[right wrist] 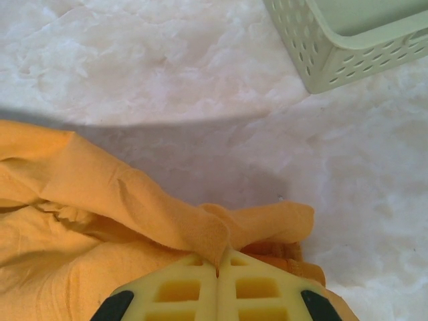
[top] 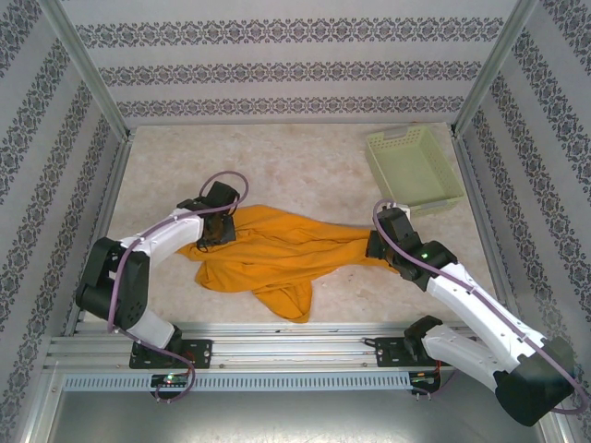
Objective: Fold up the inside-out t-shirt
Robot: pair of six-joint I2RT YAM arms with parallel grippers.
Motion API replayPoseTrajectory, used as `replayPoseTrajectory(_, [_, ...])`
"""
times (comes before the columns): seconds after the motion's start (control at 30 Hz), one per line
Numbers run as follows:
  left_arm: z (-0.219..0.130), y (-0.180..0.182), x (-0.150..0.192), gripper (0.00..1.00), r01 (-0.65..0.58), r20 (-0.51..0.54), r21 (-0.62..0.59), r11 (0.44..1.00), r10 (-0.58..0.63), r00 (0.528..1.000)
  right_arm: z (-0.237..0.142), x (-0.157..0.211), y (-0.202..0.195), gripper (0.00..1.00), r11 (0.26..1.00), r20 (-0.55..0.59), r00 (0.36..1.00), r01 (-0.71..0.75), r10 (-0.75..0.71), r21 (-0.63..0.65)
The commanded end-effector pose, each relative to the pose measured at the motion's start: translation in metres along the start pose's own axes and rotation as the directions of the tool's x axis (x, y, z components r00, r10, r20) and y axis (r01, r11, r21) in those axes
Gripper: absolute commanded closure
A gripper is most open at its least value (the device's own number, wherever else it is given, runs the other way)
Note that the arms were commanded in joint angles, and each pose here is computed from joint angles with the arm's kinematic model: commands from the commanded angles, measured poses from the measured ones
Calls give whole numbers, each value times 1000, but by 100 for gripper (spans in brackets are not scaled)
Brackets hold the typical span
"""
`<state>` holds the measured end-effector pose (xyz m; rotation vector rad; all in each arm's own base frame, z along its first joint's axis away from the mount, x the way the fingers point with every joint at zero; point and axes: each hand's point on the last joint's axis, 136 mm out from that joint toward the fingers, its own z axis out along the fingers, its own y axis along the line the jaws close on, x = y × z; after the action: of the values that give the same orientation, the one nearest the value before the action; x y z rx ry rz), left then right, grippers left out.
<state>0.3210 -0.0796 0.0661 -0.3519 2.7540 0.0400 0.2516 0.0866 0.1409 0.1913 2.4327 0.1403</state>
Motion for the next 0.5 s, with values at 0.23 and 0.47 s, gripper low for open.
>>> replayPoseTrajectory(0.23, [-254,28,-161,100,169,613,299,939,-325,720,-89,-66,32,100,982,240,970,82,-39,-171])
replayPoseTrajectory(0.47, [-367,59,-190,100,200,776,343,918,-397,491,-168,-111,64,100,930,400,917,151,-4,-335])
